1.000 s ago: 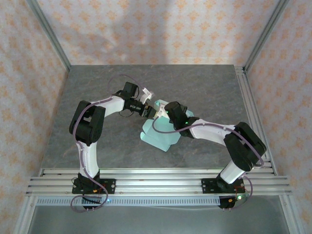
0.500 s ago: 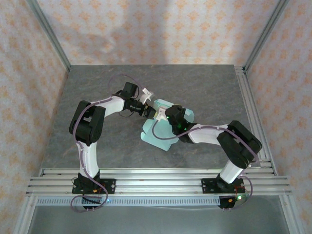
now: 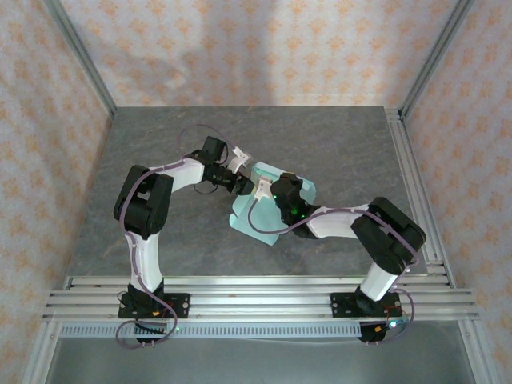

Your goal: Fold the paper box

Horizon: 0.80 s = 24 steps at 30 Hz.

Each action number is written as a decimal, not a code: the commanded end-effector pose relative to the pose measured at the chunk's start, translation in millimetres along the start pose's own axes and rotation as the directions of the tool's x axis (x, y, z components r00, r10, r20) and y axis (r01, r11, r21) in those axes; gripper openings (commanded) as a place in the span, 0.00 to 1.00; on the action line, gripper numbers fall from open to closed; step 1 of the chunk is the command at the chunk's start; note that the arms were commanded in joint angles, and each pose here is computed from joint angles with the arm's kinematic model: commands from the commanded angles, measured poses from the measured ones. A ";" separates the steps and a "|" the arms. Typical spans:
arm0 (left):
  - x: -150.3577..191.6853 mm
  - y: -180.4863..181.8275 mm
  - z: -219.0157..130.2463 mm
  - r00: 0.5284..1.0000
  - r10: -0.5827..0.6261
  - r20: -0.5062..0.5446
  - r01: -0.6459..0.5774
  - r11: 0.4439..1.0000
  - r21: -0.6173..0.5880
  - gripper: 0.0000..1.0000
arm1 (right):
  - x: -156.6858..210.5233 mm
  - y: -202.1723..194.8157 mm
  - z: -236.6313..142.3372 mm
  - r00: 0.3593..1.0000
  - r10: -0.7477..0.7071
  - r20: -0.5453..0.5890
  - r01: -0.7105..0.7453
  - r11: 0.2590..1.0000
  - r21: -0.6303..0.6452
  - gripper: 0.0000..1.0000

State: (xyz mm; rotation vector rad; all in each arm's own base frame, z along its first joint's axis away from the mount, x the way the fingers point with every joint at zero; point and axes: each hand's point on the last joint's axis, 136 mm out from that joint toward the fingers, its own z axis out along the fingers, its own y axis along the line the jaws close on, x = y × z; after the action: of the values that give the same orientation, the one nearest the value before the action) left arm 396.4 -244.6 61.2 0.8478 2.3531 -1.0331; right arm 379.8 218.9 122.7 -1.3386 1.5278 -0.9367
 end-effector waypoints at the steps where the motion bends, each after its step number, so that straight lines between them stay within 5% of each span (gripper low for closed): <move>1: -2.6 -0.5 -3.7 1.000 -0.014 0.005 0.014 0.999 -0.030 0.39 | -2.3 1.1 -2.4 1.000 0.007 0.004 -0.007 1.000 0.015 0.00; 24: -18.7 16.9 3.2 0.993 -0.046 0.109 0.068 0.977 -0.202 0.37 | -16.6 14.4 -8.0 0.999 0.013 0.031 -0.012 1.000 -0.017 0.00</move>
State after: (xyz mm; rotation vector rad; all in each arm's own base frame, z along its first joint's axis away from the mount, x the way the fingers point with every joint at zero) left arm 412.4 -242.4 42.8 0.6619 2.4194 -0.8838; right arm 372.5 231.7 122.5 -1.3378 1.5102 -0.9143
